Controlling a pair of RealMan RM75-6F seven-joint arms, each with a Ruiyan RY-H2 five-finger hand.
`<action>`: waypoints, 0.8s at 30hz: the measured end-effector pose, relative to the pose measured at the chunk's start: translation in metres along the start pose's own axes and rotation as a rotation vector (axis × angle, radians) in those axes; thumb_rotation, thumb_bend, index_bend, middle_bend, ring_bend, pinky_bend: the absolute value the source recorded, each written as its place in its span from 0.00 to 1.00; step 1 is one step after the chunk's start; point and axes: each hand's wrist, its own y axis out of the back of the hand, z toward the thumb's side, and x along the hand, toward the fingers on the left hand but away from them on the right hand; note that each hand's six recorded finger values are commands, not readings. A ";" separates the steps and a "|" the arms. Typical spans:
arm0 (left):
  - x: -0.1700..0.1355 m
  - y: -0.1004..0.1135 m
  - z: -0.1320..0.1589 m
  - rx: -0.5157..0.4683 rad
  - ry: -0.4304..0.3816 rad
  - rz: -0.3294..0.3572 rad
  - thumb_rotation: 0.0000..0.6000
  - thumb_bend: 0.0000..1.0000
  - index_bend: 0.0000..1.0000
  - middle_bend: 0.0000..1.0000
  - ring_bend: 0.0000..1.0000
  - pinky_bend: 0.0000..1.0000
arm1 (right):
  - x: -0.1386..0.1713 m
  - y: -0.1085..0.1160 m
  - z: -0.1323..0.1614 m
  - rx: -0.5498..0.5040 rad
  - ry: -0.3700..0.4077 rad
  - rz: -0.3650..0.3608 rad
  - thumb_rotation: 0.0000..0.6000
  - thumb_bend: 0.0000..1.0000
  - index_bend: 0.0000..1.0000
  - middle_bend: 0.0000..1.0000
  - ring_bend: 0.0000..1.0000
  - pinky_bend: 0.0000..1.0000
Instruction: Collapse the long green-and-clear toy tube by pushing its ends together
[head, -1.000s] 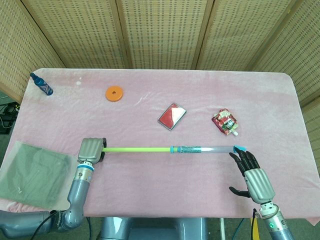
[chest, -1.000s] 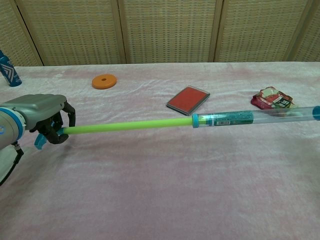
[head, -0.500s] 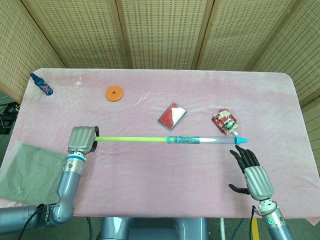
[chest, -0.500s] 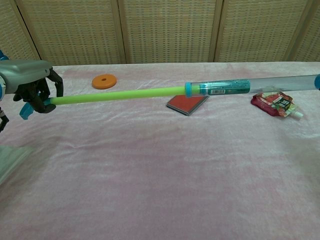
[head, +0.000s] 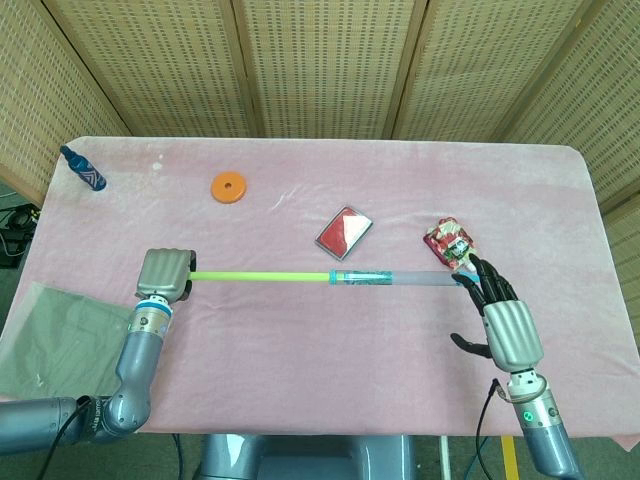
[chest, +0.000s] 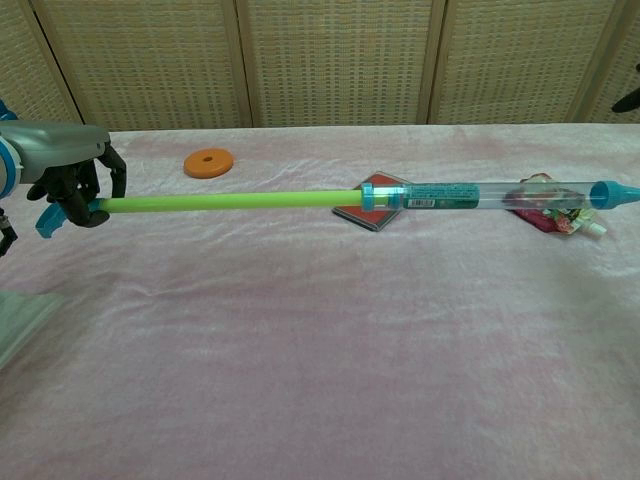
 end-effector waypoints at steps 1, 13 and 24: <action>0.001 0.001 -0.001 0.003 0.001 0.001 1.00 0.57 0.67 0.83 0.75 0.73 | -0.006 0.002 0.002 0.012 0.001 -0.005 1.00 0.27 0.29 0.38 0.35 0.38; 0.005 0.019 -0.006 -0.019 -0.008 0.022 1.00 0.58 0.67 0.83 0.75 0.73 | -0.063 0.006 0.030 0.131 0.016 0.034 1.00 0.28 0.36 1.00 0.96 0.78; 0.003 0.021 -0.011 -0.023 -0.008 0.017 1.00 0.58 0.67 0.83 0.75 0.73 | -0.090 -0.012 0.025 0.227 -0.088 0.159 1.00 0.29 0.32 1.00 0.99 0.79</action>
